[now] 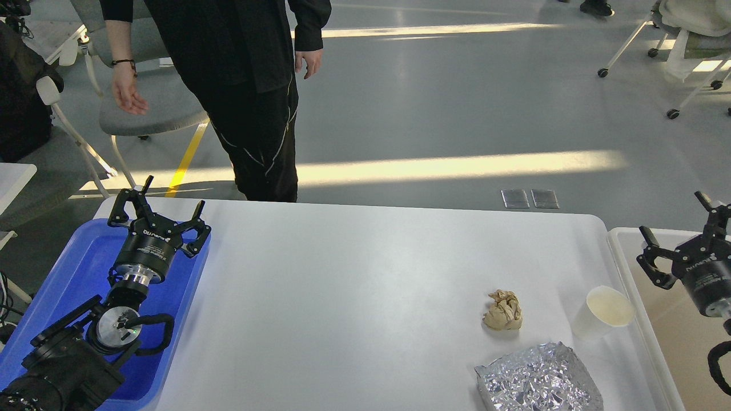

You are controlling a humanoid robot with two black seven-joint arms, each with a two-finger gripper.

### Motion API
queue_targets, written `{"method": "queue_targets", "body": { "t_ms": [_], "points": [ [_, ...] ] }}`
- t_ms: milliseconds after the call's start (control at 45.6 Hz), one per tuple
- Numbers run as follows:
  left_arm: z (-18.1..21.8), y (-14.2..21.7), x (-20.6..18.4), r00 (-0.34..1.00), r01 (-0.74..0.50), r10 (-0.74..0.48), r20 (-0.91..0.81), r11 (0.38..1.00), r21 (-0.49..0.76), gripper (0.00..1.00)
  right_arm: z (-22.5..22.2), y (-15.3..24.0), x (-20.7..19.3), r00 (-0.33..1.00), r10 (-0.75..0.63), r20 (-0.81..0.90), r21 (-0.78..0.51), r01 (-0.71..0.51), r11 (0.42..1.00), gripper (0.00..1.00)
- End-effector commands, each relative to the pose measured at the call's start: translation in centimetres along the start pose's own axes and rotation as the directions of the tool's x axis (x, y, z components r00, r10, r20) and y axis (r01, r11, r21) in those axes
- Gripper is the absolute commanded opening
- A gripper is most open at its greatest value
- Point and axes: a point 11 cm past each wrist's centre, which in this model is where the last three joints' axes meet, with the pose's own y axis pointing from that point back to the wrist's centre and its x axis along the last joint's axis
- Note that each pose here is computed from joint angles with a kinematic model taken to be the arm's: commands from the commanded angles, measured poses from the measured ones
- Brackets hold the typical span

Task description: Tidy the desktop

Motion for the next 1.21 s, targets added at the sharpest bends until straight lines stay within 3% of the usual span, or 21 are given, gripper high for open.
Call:
{"method": "queue_targets", "body": {
  "t_ms": [0, 460, 1184],
  "points": [
    [-0.1, 0.1, 0.1, 1.000, -0.003, 0.003, 0.000, 1.000, 0.003, 1.00, -0.1, 0.1, 0.2, 1.000, 0.002, -0.005, -0.001, -0.002, 1.000, 1.00],
    [0.0, 0.0, 0.0, 1.000, 0.001, -0.001, 0.001, 1.000, 0.001, 1.00, 0.2, 0.1, -0.1, 1.000, -0.002, 0.004, -0.003, 0.002, 1.000, 1.00],
    [0.0, 0.0, 0.0, 1.000, 0.002, -0.002, 0.000, 1.000, 0.001, 1.00, -1.6, 2.1, 3.0, 0.996, 0.086, 0.030, 0.060, -0.088, 0.994, 1.00]
  ]
}}
